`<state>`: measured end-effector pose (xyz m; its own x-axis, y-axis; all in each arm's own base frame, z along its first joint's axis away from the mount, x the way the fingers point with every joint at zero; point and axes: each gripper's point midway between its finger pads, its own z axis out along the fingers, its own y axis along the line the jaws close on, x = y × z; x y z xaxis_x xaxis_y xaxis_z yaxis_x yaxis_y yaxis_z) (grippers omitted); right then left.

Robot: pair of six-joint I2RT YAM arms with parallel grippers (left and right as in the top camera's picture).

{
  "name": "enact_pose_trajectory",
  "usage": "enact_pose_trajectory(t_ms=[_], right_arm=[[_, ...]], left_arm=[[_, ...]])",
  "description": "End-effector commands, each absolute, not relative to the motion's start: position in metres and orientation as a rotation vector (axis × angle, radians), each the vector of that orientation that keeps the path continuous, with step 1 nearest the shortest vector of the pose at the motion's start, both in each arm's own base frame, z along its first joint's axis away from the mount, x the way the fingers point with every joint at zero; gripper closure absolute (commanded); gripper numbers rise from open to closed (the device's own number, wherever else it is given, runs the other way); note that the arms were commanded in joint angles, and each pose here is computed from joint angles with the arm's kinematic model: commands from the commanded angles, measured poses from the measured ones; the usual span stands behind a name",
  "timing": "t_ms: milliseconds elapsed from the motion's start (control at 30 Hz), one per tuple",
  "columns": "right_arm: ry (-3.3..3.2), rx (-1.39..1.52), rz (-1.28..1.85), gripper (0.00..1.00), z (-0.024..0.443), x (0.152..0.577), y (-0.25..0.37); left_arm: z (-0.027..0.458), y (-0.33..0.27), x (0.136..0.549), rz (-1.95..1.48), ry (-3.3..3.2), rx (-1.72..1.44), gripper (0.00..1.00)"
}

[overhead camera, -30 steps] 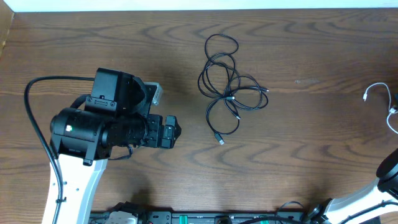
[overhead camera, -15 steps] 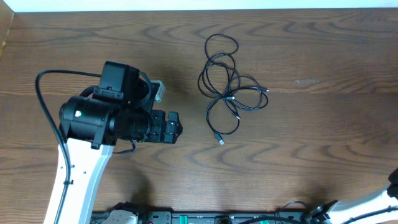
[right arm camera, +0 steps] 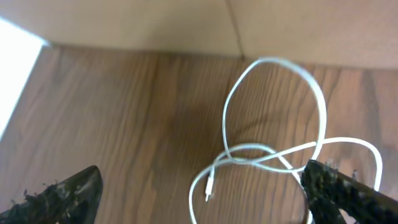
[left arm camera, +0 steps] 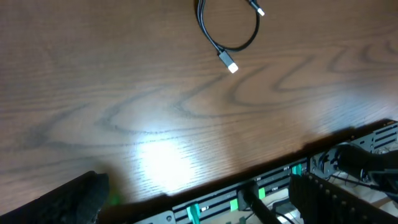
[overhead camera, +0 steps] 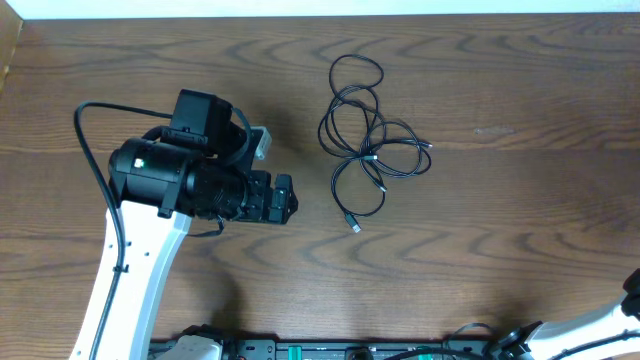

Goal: Untangle cables
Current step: 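Move the right gripper back to the black cable pile and grasp a strand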

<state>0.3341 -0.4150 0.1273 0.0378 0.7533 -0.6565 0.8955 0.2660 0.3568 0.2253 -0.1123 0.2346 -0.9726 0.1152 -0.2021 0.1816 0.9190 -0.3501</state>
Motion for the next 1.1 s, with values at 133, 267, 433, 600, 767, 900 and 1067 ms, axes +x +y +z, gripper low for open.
enact_pose_trajectory(t_ms=[133, 267, 433, 600, 767, 900, 1067], right_arm=[[1.933, 1.338, 0.114, 0.01, 0.117, 0.398, -0.34], [2.131, 0.916, 0.497, 0.01, 0.125, 0.448, -0.239], [2.273, 0.263, 0.788, 0.01, 0.132, 0.464, -0.108], [2.413, -0.312, 0.808, 0.01, 0.109, 0.442, 0.001], [2.568, -0.751, 0.598, 0.01, 0.076, 0.414, 0.06], [2.549, -1.107, 0.364, 0.01, 0.062, 0.404, 0.103], [2.402, -1.196, 0.21, 0.06, 0.069, 0.43, 0.133]], left_arm=[[0.242, -0.117, 0.234, -0.579, 2.848, 0.249, 0.02], [0.247, -0.12, 0.246, -0.583, 2.787, 0.25, 0.02], [0.255, -0.121, 0.259, -0.568, 2.715, 0.25, 0.02], [0.268, -0.1, 0.282, -0.41, 2.605, 0.2, 0.02], [0.285, -0.087, 0.285, -0.394, 2.559, 0.151, 0.02], [0.272, -0.082, 0.262, -0.366, 2.658, 0.218, 0.02], [0.264, -0.079, 0.246, -0.353, 2.723, 0.264, 0.02]])
